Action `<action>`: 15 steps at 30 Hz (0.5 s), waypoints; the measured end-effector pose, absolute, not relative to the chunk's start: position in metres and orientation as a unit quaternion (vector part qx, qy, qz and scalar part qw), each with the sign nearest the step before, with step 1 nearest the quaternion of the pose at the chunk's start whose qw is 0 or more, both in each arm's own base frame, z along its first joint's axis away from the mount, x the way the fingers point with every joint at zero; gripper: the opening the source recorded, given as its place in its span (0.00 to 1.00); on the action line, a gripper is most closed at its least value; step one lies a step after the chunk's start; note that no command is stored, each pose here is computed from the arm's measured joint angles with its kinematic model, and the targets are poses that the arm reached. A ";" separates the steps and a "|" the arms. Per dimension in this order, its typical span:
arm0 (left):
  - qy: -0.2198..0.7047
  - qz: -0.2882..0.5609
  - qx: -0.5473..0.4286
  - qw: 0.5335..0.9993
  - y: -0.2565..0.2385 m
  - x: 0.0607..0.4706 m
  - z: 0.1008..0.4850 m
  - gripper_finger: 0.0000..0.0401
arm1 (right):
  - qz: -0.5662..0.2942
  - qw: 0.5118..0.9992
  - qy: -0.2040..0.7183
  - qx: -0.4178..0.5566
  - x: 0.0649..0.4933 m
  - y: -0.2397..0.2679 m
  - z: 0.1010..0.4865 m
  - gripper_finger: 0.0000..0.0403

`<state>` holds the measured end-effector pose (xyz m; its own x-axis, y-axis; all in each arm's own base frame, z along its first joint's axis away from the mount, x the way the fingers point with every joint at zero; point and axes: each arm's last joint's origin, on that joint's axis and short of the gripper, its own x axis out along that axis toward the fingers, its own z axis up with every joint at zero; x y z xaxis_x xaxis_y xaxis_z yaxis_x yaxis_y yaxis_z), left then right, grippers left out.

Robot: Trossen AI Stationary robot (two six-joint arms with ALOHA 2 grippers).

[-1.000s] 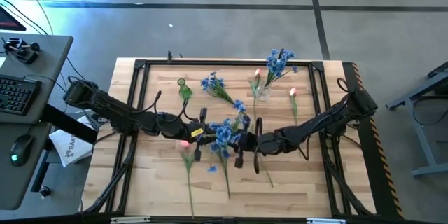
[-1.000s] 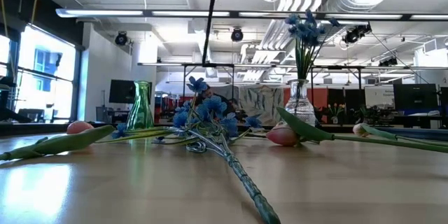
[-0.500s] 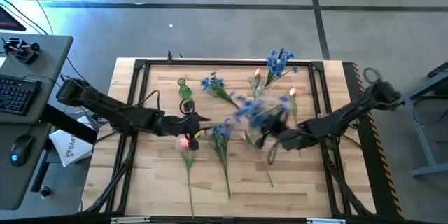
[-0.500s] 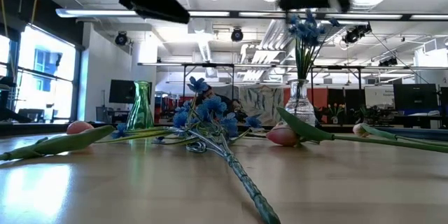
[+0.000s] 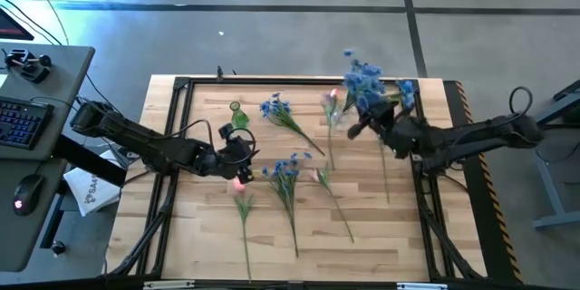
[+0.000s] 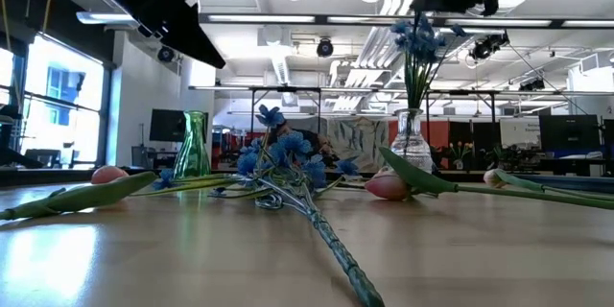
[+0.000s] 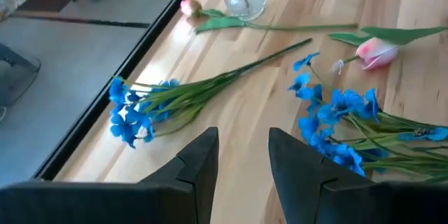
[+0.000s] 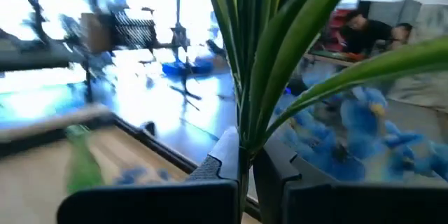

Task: Sort flowers into vase by color
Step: Put the middle left blue flowers into the transparent vase

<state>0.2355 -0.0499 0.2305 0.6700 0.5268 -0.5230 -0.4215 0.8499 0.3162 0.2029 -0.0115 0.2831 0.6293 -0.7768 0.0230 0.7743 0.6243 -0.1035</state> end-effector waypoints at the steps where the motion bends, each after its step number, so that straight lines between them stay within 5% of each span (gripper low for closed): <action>1: 0.312 0.261 0.083 0.910 -0.050 0.235 0.230 0.29 | -0.436 0.898 0.021 -0.054 0.204 -0.016 0.281 0.01; 15: 0.304 0.246 0.078 0.917 -0.060 0.234 0.231 0.29 | -0.451 0.884 0.105 -0.063 0.223 -0.043 0.248 0.01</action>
<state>0.2335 -0.0597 0.2309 0.6938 0.4983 -0.5199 -0.4032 0.8670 0.2928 0.2226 -0.0430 0.2479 0.5707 -0.8110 -0.1290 0.7847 0.5849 -0.2054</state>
